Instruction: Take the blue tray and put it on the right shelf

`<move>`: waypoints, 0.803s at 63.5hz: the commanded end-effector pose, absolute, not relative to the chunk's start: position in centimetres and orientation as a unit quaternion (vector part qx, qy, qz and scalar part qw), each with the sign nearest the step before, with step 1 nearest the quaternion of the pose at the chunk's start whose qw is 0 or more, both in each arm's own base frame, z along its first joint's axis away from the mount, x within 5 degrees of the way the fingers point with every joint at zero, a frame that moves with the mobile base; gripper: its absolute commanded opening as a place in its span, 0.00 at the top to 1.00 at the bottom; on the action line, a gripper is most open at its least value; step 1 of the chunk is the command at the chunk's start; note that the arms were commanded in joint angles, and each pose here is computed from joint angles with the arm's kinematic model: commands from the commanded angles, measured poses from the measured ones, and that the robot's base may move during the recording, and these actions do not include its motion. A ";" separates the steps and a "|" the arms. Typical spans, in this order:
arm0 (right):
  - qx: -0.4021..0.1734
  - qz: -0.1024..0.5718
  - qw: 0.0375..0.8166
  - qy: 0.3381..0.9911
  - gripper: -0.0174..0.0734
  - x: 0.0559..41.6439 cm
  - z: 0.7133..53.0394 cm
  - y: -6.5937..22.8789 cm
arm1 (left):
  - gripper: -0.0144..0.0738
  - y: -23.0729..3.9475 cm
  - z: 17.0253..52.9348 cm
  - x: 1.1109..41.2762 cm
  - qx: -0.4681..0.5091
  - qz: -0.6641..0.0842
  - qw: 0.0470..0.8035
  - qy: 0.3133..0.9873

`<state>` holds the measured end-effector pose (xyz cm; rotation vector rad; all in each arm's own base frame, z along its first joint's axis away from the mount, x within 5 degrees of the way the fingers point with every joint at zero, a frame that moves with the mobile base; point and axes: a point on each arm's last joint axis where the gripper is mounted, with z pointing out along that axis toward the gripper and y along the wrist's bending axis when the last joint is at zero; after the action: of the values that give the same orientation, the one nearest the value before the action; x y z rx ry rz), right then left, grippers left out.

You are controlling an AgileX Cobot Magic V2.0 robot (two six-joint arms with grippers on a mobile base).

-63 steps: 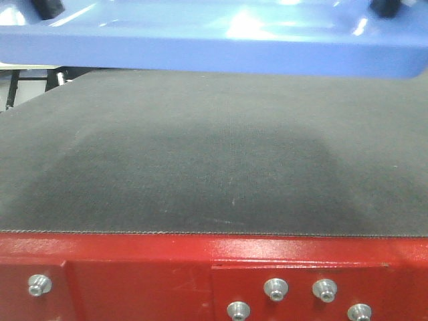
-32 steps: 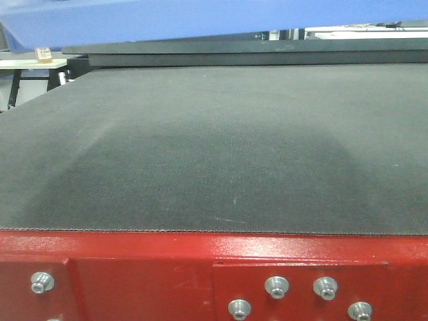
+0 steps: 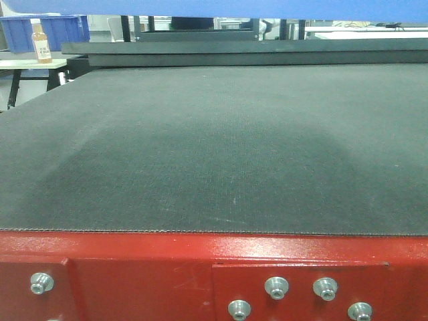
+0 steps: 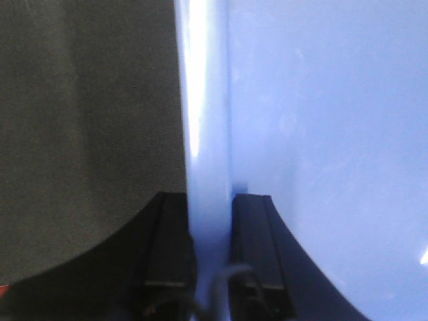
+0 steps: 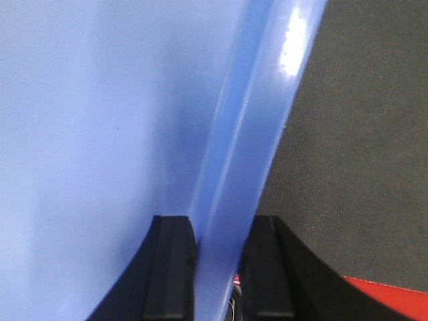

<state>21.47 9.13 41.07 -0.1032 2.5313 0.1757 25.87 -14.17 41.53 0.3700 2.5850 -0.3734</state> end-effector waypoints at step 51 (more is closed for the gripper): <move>-0.056 0.050 0.336 0.939 0.75 21.2 42.4 8.5 | 0.89 -13.7 43.0 24.3 0.152 -0.133 0.242 0.949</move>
<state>21.53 9.16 40.96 -0.1007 2.5402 0.1723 25.82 -14.19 41.51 0.3708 2.5894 -0.3771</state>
